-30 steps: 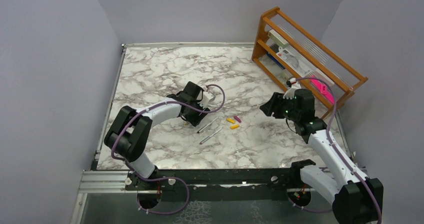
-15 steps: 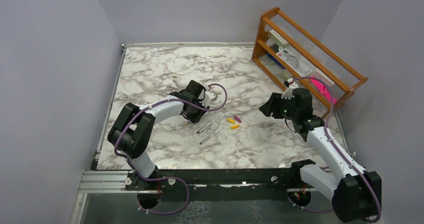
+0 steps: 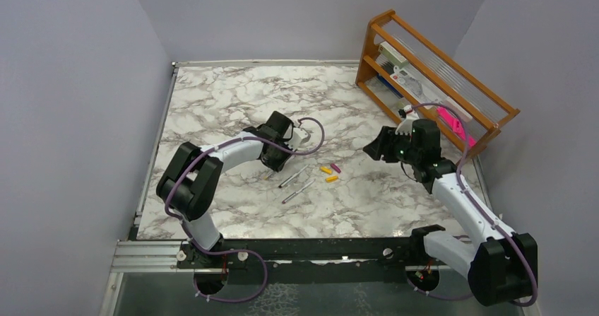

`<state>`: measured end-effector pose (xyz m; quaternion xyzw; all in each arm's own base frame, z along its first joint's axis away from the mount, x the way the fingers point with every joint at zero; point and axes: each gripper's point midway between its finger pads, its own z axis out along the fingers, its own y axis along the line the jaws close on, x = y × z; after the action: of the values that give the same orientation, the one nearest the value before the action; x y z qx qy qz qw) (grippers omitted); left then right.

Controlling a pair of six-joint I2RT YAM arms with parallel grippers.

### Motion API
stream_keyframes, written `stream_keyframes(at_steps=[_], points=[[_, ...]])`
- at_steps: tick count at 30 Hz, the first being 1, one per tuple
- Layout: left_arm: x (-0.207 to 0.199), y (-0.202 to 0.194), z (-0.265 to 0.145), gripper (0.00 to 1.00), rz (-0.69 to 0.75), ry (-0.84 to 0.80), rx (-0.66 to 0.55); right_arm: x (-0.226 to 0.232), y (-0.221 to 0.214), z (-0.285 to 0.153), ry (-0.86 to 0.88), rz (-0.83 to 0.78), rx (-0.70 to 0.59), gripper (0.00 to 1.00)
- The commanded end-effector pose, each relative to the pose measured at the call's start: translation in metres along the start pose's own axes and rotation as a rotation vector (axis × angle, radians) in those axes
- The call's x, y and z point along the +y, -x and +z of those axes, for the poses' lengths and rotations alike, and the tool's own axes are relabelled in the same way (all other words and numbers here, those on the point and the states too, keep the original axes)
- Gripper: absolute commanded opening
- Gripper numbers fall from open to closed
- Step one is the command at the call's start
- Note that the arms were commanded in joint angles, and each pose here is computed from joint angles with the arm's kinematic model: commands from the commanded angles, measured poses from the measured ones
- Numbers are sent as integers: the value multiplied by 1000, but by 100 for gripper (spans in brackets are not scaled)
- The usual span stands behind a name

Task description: Insert the pens into the pen caps

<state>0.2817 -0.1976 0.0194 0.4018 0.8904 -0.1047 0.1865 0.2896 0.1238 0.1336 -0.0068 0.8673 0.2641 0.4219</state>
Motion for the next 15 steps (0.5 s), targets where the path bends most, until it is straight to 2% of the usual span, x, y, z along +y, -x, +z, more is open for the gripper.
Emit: stream_keyframes(at_steps=[1,7,15], points=[[-16,-19,3,0,2,-41,84,30,47,1,120,-90,-83,52],[-26,-1,-12,0,12,-53,9,56,66,12,256,-165,-4,51],[-48,39,-42,0,63,-154,-185,79,80,-6,356,-192,-123,49]])
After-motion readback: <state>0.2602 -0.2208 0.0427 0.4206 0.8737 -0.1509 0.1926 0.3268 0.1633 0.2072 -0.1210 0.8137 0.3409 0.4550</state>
